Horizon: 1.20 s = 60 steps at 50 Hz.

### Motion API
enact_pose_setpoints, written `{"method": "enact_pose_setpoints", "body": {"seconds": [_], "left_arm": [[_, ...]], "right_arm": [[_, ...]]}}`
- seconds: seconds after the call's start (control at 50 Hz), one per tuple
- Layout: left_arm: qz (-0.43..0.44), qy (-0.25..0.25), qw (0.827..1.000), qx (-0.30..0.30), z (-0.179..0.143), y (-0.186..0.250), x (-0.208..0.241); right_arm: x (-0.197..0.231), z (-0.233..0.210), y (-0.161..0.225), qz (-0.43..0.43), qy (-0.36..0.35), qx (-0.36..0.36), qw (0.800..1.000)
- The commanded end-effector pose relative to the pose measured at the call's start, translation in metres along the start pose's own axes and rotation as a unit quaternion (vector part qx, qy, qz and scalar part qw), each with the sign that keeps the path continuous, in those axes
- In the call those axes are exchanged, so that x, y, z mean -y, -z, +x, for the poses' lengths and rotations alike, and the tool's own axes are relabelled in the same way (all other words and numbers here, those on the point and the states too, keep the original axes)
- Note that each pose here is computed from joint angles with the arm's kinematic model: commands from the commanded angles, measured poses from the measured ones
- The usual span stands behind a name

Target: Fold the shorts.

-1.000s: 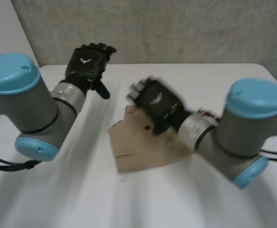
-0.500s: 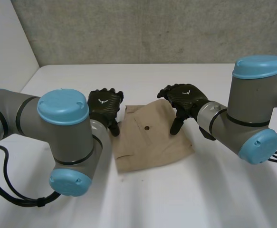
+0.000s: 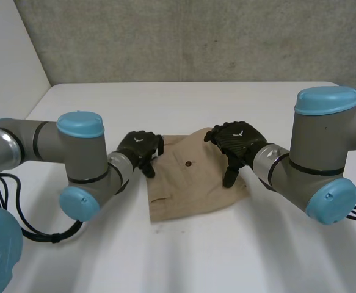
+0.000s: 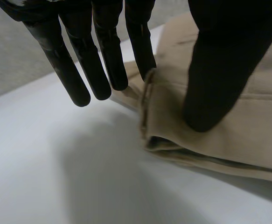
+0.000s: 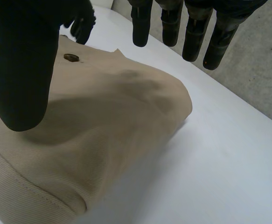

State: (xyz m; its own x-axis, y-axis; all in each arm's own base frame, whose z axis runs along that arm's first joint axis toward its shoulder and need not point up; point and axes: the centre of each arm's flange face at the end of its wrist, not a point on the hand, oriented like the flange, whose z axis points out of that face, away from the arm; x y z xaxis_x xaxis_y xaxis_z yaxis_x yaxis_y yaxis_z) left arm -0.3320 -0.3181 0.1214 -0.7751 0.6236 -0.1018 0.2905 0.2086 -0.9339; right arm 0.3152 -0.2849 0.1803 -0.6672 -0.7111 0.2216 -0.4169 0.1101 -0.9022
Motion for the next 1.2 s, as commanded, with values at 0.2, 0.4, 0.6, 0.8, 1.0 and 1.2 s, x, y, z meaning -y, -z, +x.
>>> {"method": "enact_pose_setpoints", "body": {"seconds": [0.2, 0.4, 0.6, 0.8, 1.0, 1.2], "left_arm": [[0.053, -0.016, 0.998, 0.026, -0.010, -0.013, 0.035], [0.194, -0.087, 0.976, 0.042, -0.003, -0.028, 0.083], [0.118, -0.133, 0.984, -0.002, 0.020, -0.027, 0.027], [0.092, -0.155, 0.980, 0.079, 0.002, 0.015, 0.046], [0.087, -0.147, 0.982, 0.081, 0.009, 0.050, 0.072], [0.066, 0.018, 0.997, 0.034, 0.028, 0.061, 0.069]], "right_arm": [[0.005, 0.006, -0.001, 0.007, 0.025, -0.020, 0.999], [0.012, 0.016, -0.015, 0.042, 0.032, -0.078, 0.996], [-0.011, -0.006, -0.032, 0.001, 0.036, -0.047, 0.998], [-0.006, -0.007, -0.026, -0.010, 0.048, -0.035, 0.998], [0.015, -0.004, -0.014, 0.000, 0.077, -0.032, 0.996], [0.037, 0.014, -0.013, 0.036, -0.003, -0.040, 0.999]]}}
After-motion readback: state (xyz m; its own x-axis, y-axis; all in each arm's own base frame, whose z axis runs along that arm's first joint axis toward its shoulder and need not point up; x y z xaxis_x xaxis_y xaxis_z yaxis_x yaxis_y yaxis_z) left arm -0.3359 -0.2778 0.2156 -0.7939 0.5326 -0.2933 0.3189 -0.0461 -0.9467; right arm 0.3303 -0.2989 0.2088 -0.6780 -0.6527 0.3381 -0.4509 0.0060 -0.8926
